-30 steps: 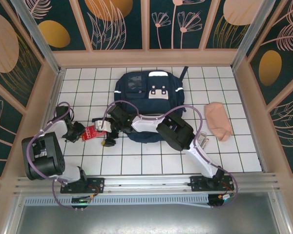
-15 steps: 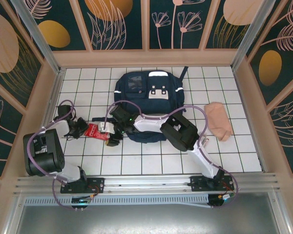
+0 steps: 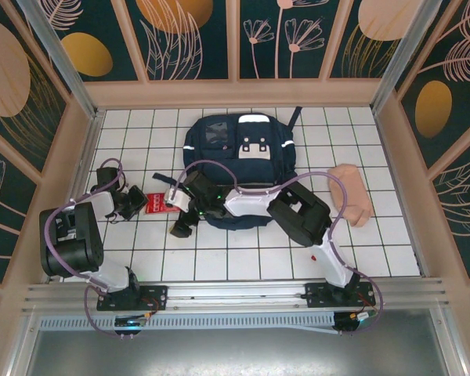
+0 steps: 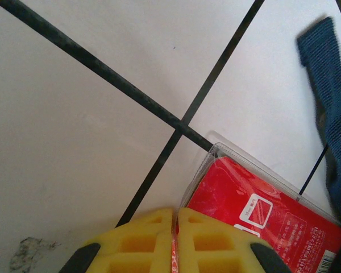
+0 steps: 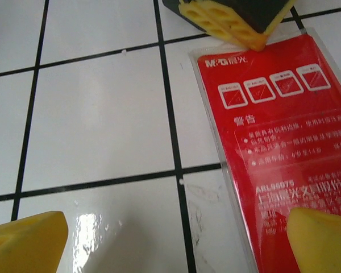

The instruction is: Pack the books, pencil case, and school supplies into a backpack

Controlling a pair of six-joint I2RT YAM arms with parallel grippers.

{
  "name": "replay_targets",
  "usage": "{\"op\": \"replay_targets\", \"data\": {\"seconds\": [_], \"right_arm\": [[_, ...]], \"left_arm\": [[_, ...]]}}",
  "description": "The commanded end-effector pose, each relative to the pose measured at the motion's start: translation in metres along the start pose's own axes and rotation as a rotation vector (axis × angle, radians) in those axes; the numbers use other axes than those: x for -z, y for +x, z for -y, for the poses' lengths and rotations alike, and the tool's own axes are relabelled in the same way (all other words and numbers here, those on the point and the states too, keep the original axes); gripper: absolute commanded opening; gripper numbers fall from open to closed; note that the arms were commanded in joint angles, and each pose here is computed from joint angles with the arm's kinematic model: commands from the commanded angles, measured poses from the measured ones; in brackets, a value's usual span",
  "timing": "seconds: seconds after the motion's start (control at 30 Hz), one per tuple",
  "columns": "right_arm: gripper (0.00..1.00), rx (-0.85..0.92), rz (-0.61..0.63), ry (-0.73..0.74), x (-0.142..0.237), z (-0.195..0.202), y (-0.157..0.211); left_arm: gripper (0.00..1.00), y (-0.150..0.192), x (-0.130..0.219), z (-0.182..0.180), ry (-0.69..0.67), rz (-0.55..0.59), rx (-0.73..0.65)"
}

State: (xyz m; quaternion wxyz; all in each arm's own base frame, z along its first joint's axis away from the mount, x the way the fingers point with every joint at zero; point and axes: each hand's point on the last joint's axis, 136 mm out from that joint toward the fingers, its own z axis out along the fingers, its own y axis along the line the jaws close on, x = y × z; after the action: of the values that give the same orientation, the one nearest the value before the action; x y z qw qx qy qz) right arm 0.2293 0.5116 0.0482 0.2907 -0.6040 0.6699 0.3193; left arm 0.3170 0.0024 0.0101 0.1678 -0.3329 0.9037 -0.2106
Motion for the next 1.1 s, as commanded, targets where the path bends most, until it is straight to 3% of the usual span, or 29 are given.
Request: {"op": "replay_targets", "data": {"seconds": [0.0, 0.13, 0.3, 0.47, 0.6, 0.8, 0.93, 1.07], "right_arm": [[0.99, 0.030, 0.047, 0.031, 0.015, 0.007, -0.018], [0.99, 0.144, 0.066, 0.019, 0.025, 0.020, -0.036], [0.99, 0.190, -0.072, 0.042, -0.007, 0.057, -0.008], [0.99, 0.164, -0.152, 0.005, -0.031, 0.061, 0.018], [0.98, 0.095, -0.245, -0.073, -0.039, 0.046, 0.052], [0.88, 0.010, -0.332, -0.276, -0.028, -0.021, 0.069], [0.83, 0.021, -0.355, -0.248, -0.035, -0.050, 0.067], [0.78, -0.061, -0.334, -0.099, -0.045, -0.039, 0.056]], "left_arm": [[0.05, 0.055, -0.016, -0.040, -0.143, -0.178, 0.055], [0.05, 0.056, -0.017, -0.044, -0.160, -0.183, 0.047], [0.01, 0.056, -0.013, -0.048, -0.185, -0.171, 0.035], [0.01, 0.055, -0.010, -0.049, -0.193, -0.158, 0.032], [0.01, 0.047, -0.005, -0.044, -0.198, -0.143, 0.012], [0.04, 0.030, 0.004, -0.039, -0.239, -0.119, -0.014], [0.06, 0.024, 0.008, -0.034, -0.234, -0.103, -0.016], [0.12, 0.031, 0.008, -0.034, -0.231, -0.141, -0.018]]}}
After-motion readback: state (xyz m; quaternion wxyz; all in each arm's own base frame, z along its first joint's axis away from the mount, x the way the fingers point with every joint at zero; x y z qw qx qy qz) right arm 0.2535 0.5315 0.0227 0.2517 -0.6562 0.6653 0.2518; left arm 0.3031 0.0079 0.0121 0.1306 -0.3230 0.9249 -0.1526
